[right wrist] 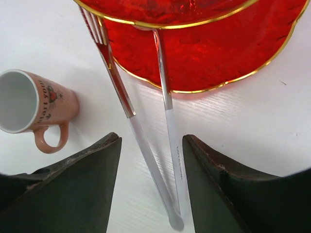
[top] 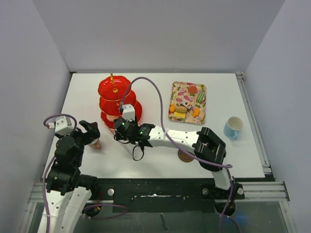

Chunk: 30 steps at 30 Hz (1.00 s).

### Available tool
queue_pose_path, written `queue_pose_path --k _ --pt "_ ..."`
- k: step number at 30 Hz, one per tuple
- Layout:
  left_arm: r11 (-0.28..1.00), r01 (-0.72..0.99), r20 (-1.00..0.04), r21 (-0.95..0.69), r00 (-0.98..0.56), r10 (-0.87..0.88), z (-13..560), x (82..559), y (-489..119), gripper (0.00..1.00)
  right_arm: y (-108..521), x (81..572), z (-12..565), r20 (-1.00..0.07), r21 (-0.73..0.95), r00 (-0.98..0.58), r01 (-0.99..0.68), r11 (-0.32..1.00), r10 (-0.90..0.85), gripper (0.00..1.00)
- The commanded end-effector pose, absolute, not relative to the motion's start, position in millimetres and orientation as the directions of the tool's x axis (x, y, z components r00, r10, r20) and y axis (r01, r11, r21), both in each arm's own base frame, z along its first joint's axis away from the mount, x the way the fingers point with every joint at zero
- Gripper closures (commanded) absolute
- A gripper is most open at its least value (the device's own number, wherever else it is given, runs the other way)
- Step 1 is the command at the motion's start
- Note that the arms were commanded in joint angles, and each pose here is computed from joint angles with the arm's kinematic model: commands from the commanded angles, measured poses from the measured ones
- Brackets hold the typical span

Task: Serve the afternoon tea
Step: Pick up the clamp from the desert table.

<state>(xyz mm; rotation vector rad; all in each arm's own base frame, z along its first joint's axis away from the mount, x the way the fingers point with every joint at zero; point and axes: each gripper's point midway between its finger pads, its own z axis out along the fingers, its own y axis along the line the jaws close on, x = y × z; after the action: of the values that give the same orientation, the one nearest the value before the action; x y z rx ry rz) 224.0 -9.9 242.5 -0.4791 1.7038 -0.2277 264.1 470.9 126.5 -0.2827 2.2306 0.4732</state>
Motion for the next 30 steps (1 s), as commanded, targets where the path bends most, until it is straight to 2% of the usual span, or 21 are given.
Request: queue_pose_path --k 1,5,7,12,16,30 --pt "0.889 -0.16 -0.891 -0.428 -0.089 -0.445 255.0 226.4 -12.2 0.18 457.0 266.6 137.6 -0.776 0.233 -0.631 -0.305 0.923 -0.013 0.46" --pt "0.889 -0.162 -0.891 -0.429 -0.087 -0.446 255.2 226.2 -11.7 0.18 455.8 259.0 134.1 -0.773 0.261 -0.634 -0.338 0.904 -0.015 0.37" --pt "0.889 -0.162 -0.891 -0.429 -0.087 -0.446 255.2 226.1 -11.6 0.18 459.6 253.7 128.0 -0.767 0.265 -0.639 -0.384 0.885 -0.048 0.27" --pt "0.889 -0.163 -0.891 -0.429 -0.085 -0.446 255.4 225.8 -11.4 0.18 471.0 240.2 112.6 -0.76 0.258 -0.638 -0.465 0.847 -0.119 0.18" --pt "0.888 -0.164 -0.891 -0.431 -0.081 -0.447 256.0 225.4 -10.8 0.18 485.7 235.1 111.7 -0.771 0.27 -0.625 -0.494 0.827 -0.122 0.16" --pt "0.864 -0.25 -0.886 -0.438 -0.044 -0.462 256.7 217.9 5.9 0.18 502.5 238.4 80.7 -0.759 0.113 -0.613 -0.454 0.884 -0.218 0.12"
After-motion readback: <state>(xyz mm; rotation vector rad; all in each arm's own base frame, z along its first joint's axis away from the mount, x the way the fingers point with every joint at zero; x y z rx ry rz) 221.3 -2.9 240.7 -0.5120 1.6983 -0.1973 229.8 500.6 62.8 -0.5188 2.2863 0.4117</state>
